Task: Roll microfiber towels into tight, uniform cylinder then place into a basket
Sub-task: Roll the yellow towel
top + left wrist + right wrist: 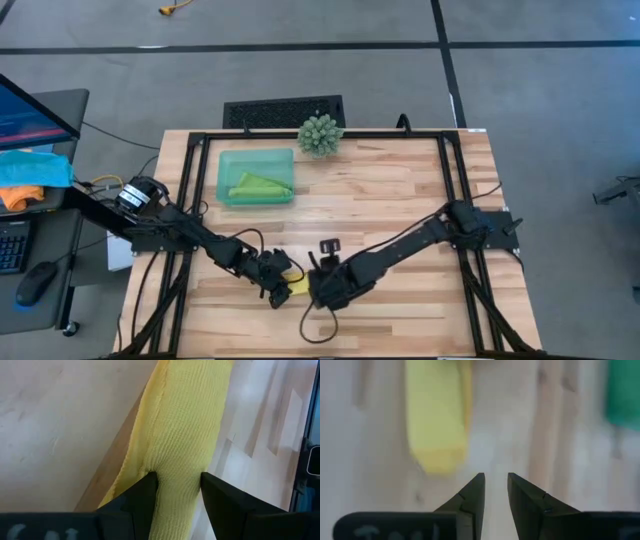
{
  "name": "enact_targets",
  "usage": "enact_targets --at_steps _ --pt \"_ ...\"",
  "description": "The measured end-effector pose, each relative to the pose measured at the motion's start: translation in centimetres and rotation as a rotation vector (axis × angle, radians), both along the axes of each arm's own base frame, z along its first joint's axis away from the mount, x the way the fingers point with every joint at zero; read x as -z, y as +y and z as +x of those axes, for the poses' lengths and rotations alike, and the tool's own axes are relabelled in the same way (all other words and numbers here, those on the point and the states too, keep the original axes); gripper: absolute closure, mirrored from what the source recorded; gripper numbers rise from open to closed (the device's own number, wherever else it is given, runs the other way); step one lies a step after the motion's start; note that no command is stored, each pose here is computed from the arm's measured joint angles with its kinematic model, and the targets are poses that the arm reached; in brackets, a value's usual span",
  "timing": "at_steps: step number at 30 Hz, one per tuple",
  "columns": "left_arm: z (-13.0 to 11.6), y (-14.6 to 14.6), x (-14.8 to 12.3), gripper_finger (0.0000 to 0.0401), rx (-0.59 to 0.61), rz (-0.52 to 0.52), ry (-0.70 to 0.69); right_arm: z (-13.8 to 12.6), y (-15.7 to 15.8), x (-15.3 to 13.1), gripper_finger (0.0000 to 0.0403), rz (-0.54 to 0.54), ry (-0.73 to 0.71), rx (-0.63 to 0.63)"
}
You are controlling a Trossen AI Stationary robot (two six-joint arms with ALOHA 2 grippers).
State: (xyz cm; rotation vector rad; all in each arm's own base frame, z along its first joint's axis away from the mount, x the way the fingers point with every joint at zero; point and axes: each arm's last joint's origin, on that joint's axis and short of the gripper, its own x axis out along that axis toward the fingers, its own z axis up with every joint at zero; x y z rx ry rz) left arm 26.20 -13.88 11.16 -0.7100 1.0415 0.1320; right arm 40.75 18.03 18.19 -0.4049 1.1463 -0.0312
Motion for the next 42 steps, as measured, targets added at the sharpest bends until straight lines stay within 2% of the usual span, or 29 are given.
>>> enact_targets --at_steps 3,6,10,14,20,23,29,34,38,42 --pt "0.0 0.0 0.0 0.0246 0.0 -0.001 -0.001 -1.6 0.0 -0.7 0.0295 -0.083 0.014 0.001" --pt "0.0 0.0 0.0 0.0246 0.001 -0.003 -0.003 -3.6 0.1 -0.6 0.0296 -0.087 0.008 -0.012" --pt "0.0 0.0 0.0 0.0246 0.003 -0.003 -0.003 -6.2 0.6 0.3 0.0296 -0.017 -0.109 -0.037" --pt "0.0 0.0 0.0 0.0246 0.005 -0.002 -0.003 -7.4 1.4 0.9 0.0296 0.073 -0.296 -0.103" --pt "0.0 -0.1 0.0 0.0246 0.002 -0.022 0.001 -7.2 2.0 2.0 0.0295 0.096 -0.427 -0.19" --pt "0.0 -0.1 0.0 0.0246 0.001 -0.023 0.001 -6.8 1.7 3.3 0.0295 0.068 -0.389 -0.241" --pt "0.0 -0.1 0.0 0.0246 0.001 -0.023 0.001 -5.2 1.6 5.6 0.0295 0.088 -0.388 -0.345" --pt "0.0 -0.1 0.0 0.0246 0.001 -0.023 0.001 -4.7 1.6 5.6 0.029 0.091 -0.403 -0.361" --pt "0.0 -0.1 0.0 0.0246 0.005 -0.021 0.0 -4.5 1.4 5.6 0.0263 0.089 -0.396 -0.359" --pt "0.1 0.0 0.0 0.0246 0.005 -0.026 0.003 -4.1 1.2 5.3 0.0217 0.064 -0.403 -0.375"
